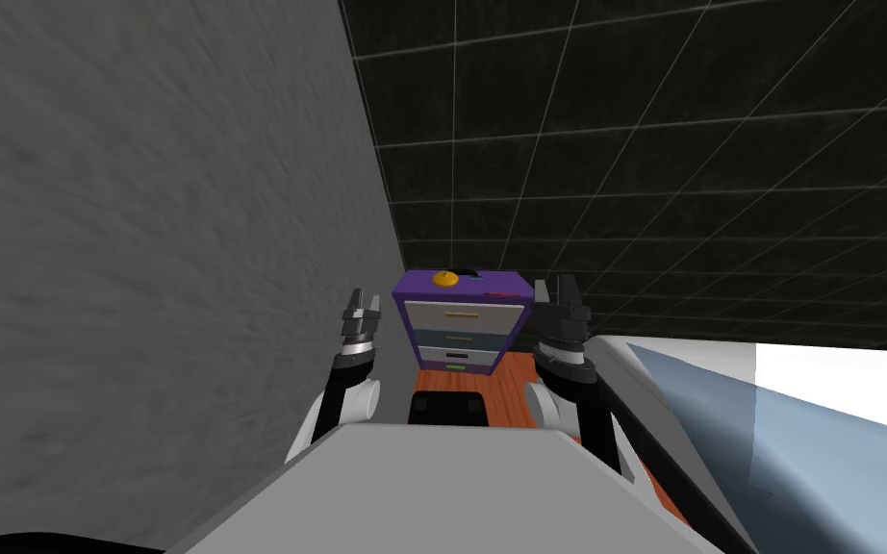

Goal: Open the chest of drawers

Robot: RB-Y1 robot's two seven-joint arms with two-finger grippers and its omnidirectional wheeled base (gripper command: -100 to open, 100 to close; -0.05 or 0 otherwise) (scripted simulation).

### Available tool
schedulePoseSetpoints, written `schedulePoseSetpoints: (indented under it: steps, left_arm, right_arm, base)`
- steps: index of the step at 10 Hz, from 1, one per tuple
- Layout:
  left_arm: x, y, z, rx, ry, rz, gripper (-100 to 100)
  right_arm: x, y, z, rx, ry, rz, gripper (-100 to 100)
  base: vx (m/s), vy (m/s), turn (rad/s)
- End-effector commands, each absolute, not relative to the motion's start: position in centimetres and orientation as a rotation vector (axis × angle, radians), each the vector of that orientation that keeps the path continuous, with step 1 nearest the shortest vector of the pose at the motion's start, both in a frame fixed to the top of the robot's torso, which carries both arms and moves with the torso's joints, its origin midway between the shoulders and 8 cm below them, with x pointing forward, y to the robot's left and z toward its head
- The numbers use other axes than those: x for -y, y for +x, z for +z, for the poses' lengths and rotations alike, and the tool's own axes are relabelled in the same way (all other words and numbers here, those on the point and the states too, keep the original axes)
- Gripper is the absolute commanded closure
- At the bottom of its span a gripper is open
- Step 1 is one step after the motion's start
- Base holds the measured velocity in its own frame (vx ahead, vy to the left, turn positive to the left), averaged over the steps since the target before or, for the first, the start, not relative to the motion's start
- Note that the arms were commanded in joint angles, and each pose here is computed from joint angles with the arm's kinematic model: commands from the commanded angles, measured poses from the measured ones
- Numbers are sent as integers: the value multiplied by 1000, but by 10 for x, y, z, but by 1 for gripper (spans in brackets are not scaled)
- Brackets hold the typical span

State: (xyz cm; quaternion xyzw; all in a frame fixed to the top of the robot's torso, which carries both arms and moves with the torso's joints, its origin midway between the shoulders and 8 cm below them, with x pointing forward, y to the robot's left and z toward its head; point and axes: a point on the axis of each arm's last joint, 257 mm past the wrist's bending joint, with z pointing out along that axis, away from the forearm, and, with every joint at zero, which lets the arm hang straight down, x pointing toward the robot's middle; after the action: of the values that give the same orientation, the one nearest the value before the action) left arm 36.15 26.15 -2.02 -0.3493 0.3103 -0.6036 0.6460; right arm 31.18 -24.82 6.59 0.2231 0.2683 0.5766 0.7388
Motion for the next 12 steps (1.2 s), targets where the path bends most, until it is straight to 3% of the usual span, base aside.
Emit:
schedulePoseSetpoints:
  steps: [1, 9, 10, 12]
  left_arm:
    - [-262, 361, -20, -706, -795, -1373, 0]
    - [-262, 361, -20, -706, -794, -1374, 0]
    - [-258, 363, -26, -751, -769, -1372, -100]
    - [-253, 365, -38, -812, -741, -1367, -100]
  right_arm:
    - [248, 312, 66, -589, 490, 1265, 0]
    - [248, 312, 66, -589, 489, 1265, 0]
    - [248, 312, 66, -589, 489, 1265, 0]
    - [248, 312, 66, -589, 490, 1265, 0]
  base:
    - [0, 0, 0]
    - [0, 0, 0]
    - [11, -9, -4]
    - [15, -25, -7]
